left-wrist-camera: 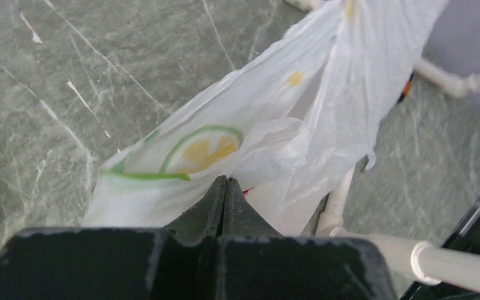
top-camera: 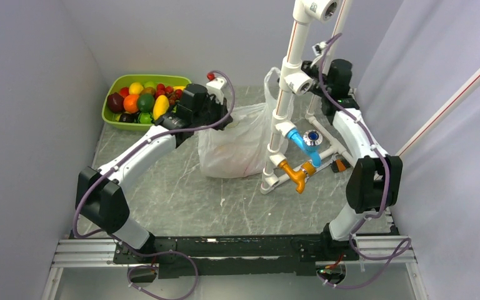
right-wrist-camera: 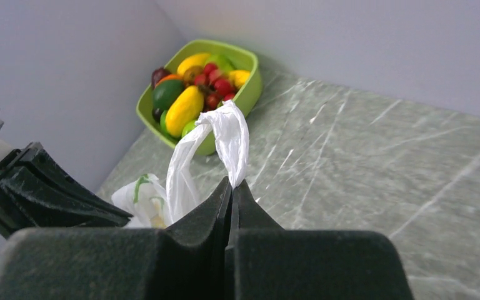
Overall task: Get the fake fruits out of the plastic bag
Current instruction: Adjust the plastic bag at the center of the board.
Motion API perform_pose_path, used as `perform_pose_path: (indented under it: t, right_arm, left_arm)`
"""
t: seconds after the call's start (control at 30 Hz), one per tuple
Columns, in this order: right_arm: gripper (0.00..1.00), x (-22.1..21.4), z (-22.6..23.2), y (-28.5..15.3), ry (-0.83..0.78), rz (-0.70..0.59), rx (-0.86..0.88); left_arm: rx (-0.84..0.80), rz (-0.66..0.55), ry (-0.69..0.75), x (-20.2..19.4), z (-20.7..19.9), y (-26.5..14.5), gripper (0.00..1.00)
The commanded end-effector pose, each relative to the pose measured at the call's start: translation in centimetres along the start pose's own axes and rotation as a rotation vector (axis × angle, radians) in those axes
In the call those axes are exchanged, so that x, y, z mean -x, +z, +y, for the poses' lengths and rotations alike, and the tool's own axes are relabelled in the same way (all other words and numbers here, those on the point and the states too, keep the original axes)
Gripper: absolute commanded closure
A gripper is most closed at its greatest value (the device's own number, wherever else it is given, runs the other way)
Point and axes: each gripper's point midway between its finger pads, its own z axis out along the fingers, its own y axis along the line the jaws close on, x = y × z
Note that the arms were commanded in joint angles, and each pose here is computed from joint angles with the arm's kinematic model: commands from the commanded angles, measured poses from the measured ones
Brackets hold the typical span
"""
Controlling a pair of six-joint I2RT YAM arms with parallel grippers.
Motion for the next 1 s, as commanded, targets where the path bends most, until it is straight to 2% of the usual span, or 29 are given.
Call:
perform_pose_path:
  t: [0.0,0.1,0.27,0.37,0.43,0.57,0.73,0.87,0.97]
  right_arm:
    - [1.0,4.6,0.1,-2.0,-0.015,-0.112,0.048]
    - [1.0,7.5,-0.5,-2.2,-0.066,-0.145,0.037]
    - [0.97,13.0,-1.5,-3.0,-0.173,-0.212,-0.015]
    - [0.96,15.6,-1.5,-3.8,-0.205,-0.227,-0.04]
    - [0.94,15.7,-1.2,-4.1,-0.201,-0.218,-0.045]
    - [0.93,13.0,-0.9,-4.8,-0.169,-0.185,-0.033]
    - [0.88,6.2,-0.3,-5.6,-0.05,-0.151,-0.004]
    - [0.81,-1.7,1.0,-4.6,0.103,-0.034,0.002]
    - [0.66,-7.0,2.3,-4.6,0.116,0.069,-0.05]
  left_arm:
    - [-0.01,-0.111,-0.187,4.8,2.3,-0.4,1.0]
    - [-0.126,-0.183,-0.301,9.0,3.0,0.3,1.0]
    - [-0.264,-0.218,-0.337,17.4,3.4,2.2,1.0]
    - [-0.333,-0.294,-0.345,21.7,3.5,1.0,1.0]
    - [-0.356,-0.337,-0.344,22.8,3.6,-0.4,1.0]
    - [-0.338,-0.295,-0.305,19.8,3.9,-1.4,1.0]
    - [-0.239,-0.116,-0.286,10.9,4.9,-1.7,1.0]
    - [-0.091,-0.016,-0.266,2.8,7.2,-2.4,1.0]
    - [-0.057,0.062,-0.246,-0.5,7.8,-2.8,1.0]
